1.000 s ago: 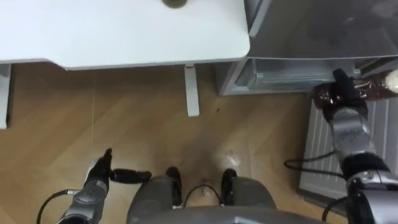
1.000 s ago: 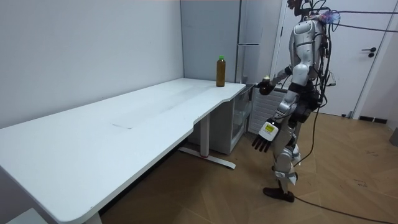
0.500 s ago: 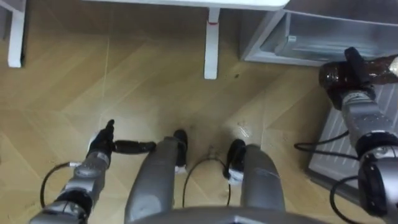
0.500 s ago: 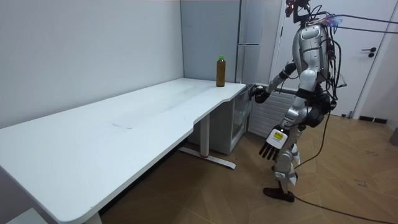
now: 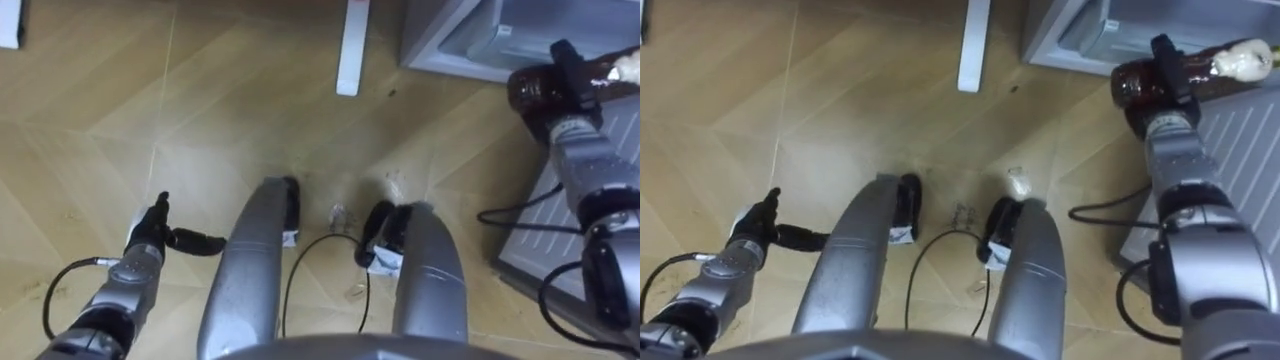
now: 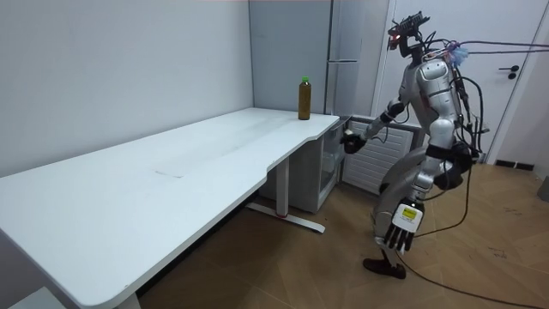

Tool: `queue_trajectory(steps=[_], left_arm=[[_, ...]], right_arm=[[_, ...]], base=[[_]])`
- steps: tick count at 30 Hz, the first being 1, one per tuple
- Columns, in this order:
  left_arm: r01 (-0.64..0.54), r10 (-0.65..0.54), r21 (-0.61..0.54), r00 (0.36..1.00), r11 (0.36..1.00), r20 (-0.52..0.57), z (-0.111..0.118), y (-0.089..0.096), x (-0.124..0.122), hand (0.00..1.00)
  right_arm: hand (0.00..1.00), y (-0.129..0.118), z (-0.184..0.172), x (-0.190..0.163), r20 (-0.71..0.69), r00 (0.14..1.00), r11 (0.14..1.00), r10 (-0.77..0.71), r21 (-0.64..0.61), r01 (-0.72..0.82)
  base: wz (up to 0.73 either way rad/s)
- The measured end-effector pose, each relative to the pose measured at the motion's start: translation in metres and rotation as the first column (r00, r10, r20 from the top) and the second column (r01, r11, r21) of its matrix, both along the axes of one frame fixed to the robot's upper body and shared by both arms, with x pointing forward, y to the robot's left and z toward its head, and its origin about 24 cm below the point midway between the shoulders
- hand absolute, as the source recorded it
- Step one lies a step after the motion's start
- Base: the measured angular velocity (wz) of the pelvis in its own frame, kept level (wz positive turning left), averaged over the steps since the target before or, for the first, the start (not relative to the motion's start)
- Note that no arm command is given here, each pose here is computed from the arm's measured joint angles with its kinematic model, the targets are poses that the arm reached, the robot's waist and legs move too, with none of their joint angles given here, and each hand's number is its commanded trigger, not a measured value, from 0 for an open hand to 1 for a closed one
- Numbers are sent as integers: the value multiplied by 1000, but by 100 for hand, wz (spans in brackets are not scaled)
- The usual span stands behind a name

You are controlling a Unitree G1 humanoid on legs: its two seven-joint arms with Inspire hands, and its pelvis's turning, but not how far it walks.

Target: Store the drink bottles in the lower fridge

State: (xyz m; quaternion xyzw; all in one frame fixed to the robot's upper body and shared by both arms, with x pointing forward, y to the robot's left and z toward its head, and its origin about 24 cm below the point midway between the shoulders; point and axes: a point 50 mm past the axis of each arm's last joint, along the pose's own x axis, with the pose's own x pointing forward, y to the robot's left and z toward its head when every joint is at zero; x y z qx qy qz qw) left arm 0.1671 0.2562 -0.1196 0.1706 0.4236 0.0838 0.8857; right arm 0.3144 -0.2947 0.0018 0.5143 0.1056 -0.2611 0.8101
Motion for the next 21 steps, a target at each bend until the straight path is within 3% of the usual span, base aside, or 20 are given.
queue_trajectory(steps=[9,19,20,21], left_arm=[[23,-23,41,1000,999,0,1,1,-2,0],[-7,12,59,997,998,-73,-8,5,-28,0],[-6,10,60,997,998,-73,-8,5,-27,0],[-4,8,60,997,998,-71,-8,5,-27,0]], right_arm=[[100,-3,57,34,145,988,997,53,-68,-43],[100,1,64,38,125,991,997,52,-61,-45],[84,2,64,38,119,992,997,49,-61,-42],[0,2,65,39,116,992,997,47,-60,-41]], base=[[1],[1],[0],[0]])
